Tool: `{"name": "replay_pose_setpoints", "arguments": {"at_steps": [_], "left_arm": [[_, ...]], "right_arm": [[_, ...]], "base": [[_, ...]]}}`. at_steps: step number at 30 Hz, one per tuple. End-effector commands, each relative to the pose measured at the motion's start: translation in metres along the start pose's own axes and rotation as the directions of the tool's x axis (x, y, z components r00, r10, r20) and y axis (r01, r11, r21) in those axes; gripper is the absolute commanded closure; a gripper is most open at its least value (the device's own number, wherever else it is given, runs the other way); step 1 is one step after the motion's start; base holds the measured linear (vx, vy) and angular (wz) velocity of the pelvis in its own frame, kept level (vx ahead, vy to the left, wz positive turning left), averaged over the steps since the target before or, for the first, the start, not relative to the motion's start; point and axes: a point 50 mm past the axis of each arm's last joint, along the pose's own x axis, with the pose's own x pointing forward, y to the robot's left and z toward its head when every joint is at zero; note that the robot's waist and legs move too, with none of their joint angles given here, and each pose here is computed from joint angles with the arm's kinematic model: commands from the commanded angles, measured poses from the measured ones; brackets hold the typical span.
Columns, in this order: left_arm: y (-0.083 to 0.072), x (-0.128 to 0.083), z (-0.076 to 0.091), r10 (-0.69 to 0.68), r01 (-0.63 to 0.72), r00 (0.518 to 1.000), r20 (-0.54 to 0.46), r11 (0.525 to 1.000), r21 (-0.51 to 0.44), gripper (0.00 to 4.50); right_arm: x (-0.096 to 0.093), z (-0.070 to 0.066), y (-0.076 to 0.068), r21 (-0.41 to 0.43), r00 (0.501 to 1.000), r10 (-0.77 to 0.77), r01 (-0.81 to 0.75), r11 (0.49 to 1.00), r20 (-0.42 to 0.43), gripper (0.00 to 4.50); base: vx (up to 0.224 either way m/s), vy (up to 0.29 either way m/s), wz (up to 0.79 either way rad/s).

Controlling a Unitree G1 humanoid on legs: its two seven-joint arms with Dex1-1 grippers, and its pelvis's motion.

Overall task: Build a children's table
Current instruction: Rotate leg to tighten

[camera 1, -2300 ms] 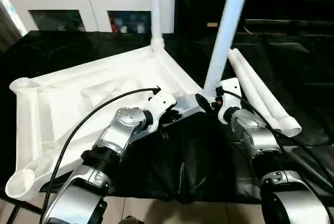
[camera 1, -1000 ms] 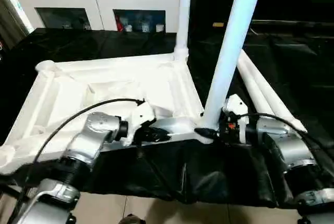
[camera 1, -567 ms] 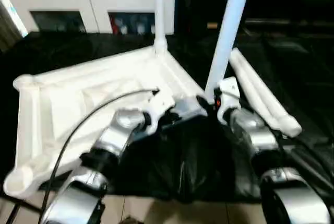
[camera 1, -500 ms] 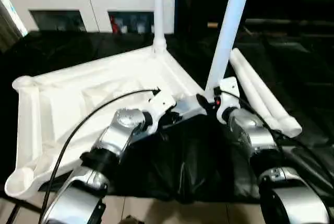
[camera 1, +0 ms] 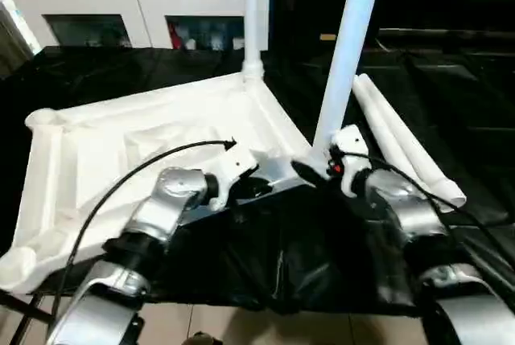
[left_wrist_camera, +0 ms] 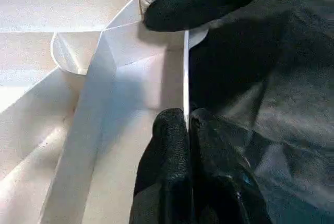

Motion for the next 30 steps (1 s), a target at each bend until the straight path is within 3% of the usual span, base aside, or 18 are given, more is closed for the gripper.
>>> {"name": "replay_pose_setpoints", "arguments": {"at_steps": [1, 2, 9, 23, 25, 28, 30], "left_arm": [[-0.005, -0.001, 0.018, -0.071, 0.064, 0.992, 0.101, 0.996, 0.067, 4.50], [-0.007, -0.007, 0.016, -0.119, 0.111, 0.988, 0.095, 0.991, 0.079, 4.50], [-0.011, -0.020, 0.010, -0.217, 0.211, 0.974, 0.065, 0.973, 0.091, 4.50], [-0.018, -0.024, 0.004, -0.266, 0.263, 0.963, 0.040, 0.962, 0.072, 4.50], [-0.018, -0.024, 0.004, -0.258, 0.255, 0.965, 0.039, 0.964, 0.072, 4.50], [-0.010, -0.013, 0.007, -0.134, 0.132, 0.990, 0.046, 0.990, 0.048, 4.50], [-0.006, -0.002, 0.012, -0.062, 0.060, 0.997, 0.054, 0.998, 0.031, 4.50]], "right_arm": [[-0.002, 0.003, 0.007, -0.026, 0.993, 0.114, -0.114, 0.993, 0.007, 0.41], [-0.012, 0.003, 0.006, -0.030, 0.982, 0.189, -0.189, 0.982, 0.007, 0.41], [-0.032, -0.001, 0.011, -0.022, 0.925, 0.376, -0.377, 0.926, -0.047, 0.41], [-0.034, -0.001, 0.023, -0.006, 0.881, 0.470, -0.471, 0.882, -0.060, 1.43], [-0.034, -0.002, 0.024, -0.005, 0.881, 0.470, -0.471, 0.882, -0.060, 1.48], [-0.025, -0.009, 0.028, 0.010, 0.912, 0.405, -0.406, 0.914, -0.067, 1.71], [-0.012, -0.016, 0.026, 0.026, 0.956, 0.278, -0.277, 0.960, -0.097, 1.77]], "base": [[0.000, 0.000, 0.00], [0.000, 0.000, 0.00], [0.000, 0.000, 0.00], [0.000, 0.000, 0.00], [0.000, 0.000, 0.00], [0.000, 0.000, 0.00], [0.000, 0.000, 0.00]]}}
